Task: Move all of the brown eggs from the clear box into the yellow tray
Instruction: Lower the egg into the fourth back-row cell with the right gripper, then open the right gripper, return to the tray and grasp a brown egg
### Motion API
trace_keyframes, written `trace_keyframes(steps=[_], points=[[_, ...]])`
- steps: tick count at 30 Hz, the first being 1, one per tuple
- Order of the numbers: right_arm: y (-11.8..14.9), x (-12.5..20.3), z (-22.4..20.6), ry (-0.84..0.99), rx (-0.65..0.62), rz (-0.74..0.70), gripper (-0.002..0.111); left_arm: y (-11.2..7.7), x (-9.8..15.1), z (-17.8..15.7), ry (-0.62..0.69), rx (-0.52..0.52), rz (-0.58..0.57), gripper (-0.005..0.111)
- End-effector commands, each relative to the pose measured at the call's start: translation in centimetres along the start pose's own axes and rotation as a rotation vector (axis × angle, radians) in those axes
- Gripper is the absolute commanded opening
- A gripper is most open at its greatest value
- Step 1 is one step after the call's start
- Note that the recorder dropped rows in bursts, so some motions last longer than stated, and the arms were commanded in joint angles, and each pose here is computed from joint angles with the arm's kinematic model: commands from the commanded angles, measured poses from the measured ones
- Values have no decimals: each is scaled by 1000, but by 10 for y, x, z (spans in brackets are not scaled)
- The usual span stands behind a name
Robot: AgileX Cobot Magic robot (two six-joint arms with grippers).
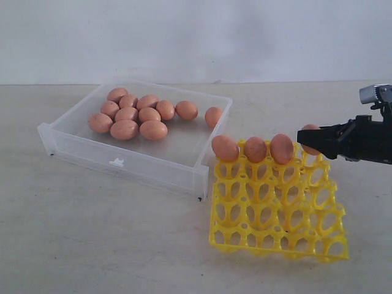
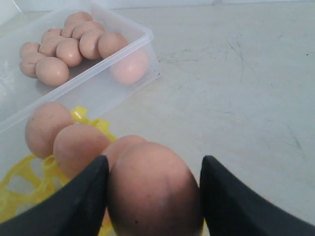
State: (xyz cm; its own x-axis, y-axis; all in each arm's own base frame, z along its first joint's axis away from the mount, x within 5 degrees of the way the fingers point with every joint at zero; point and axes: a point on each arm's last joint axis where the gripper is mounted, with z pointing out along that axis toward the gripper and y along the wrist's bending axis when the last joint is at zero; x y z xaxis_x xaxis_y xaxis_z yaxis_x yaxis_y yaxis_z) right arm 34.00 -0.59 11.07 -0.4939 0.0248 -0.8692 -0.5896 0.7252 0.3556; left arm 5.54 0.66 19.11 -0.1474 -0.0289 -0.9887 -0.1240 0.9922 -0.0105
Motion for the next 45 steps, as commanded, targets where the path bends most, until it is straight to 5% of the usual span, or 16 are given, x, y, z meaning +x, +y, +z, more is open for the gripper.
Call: trace_keyframes(steps=[1, 12, 14, 16, 17, 18, 23, 26, 28, 33, 39, 42, 45], points=[[0, -3, 0, -28, -1, 0, 67, 0, -1, 0, -5, 7, -4, -4], [3, -11, -1, -86, -26, 49, 66, 0, -1, 0, -5, 7, -4, -4], [13, -25, -5, -173, -111, 26, 51, 0, -1, 0, -5, 7, -4, -4], [22, -39, -11, -197, -116, -16, 24, 0, -1, 0, -5, 7, -4, -4], [33, -49, -13, -198, -142, -55, 5, 0, -1, 0, -5, 7, -4, -4], [42, -56, -14, -198, -162, -83, 0, 0, -1, 0, -5, 7, -4, -4], [108, -87, -7, -229, -308, -245, 0, 0, -1, 0, -5, 7, -4, -4], [204, -103, 15, -266, -437, -313, 0, 0, -1, 0, -5, 7, -4, -4], [252, -100, 34, -219, -337, -416, 0, 0, -1, 0, -5, 7, -4, -4], [297, -91, 67, 36, -39, -769, 0, 0, -1, 0, -5, 7, -4, -4], [296, -124, 101, 286, 250, -474, 0, 0, -1, 0, -5, 7, -4, -4], [296, -136, 115, 458, 300, -543, 0, 0, -1, 0, -5, 7, -4, -4], [307, -146, 128, 598, 211, -635, 0, 0, -1, 0, -5, 7, -4, -4]])
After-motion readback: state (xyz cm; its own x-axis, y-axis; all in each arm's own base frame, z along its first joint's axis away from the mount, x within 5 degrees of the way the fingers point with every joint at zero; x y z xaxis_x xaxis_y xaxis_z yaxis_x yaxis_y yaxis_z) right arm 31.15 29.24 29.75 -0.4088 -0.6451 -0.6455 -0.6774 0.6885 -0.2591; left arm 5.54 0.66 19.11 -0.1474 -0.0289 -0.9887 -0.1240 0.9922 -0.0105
